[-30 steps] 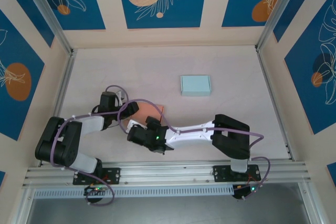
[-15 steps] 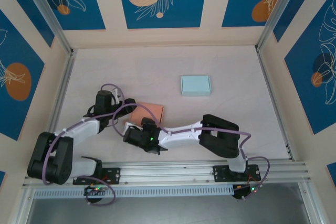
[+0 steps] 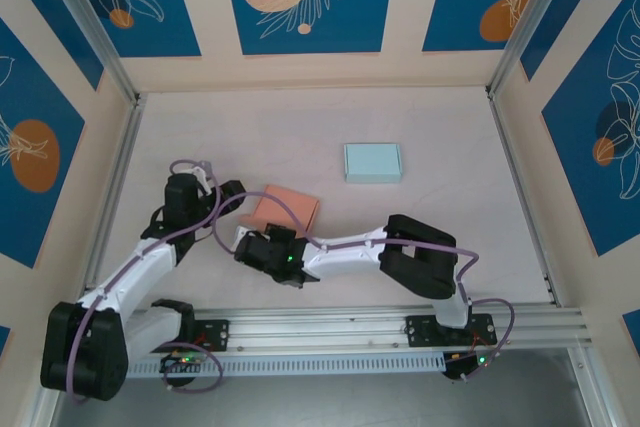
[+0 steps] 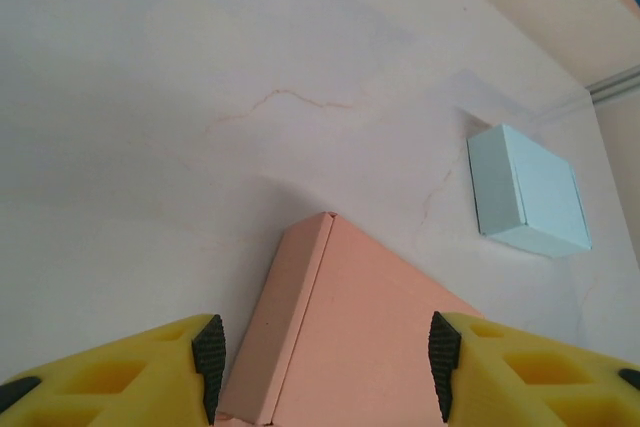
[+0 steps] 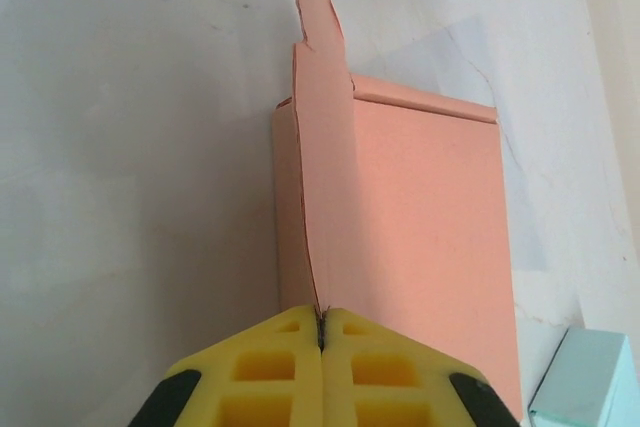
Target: Fold the paper box
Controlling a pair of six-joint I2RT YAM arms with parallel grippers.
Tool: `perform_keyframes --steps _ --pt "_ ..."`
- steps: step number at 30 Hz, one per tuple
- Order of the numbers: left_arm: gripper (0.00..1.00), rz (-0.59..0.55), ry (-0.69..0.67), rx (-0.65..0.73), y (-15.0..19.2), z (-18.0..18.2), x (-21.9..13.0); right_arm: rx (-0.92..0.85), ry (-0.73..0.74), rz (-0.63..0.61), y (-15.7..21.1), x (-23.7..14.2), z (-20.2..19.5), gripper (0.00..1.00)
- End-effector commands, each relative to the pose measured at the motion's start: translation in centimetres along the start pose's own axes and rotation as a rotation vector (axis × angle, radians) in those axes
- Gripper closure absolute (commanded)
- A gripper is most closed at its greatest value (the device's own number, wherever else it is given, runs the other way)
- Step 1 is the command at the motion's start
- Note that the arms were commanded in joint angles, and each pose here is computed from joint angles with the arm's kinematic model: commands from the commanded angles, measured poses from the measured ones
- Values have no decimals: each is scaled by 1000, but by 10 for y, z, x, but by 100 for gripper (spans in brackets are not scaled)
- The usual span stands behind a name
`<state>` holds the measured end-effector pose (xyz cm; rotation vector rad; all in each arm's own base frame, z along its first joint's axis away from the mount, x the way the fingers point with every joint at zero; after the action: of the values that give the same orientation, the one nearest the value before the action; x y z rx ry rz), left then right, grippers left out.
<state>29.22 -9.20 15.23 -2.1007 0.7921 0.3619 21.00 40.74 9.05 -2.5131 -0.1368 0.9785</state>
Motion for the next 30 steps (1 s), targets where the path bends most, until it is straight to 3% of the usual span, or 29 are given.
perform_keyframes --steps 1,8,18,20,23,30 --pt "42 -37 -62 -17 -3 12 -7 12 17 -40 -14 -4 -17 99" --pt "41 -107 -84 -25 -14 13 -20 7 -8 -59 -27 -20 -41 100" --pt "40 -208 -89 -10 -32 2 -47 199 -270 4 -28 -62 -90 100" --pt "37 -197 -89 -49 -23 7 -49 214 -267 14 -26 -63 -100 100" --pt "25 -145 -63 -163 9 21 -45 219 -263 22 -23 -57 -99 100" --pt "30 -123 -228 -214 48 61 -62 211 -272 46 -27 -36 -68 100"
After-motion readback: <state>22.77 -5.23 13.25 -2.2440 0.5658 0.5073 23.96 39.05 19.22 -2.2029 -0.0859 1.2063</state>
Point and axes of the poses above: each hand's point on the last joint's axis, 136 mm out from that joint toward the fingers, its own x axis out along the fingers, its own z axis along the line the jaws close on, y = z × x, the point moved 3 cm from there along -x, back along the fingers, and after that the axes turned 2 degrees about x, right-handed, at the moved point
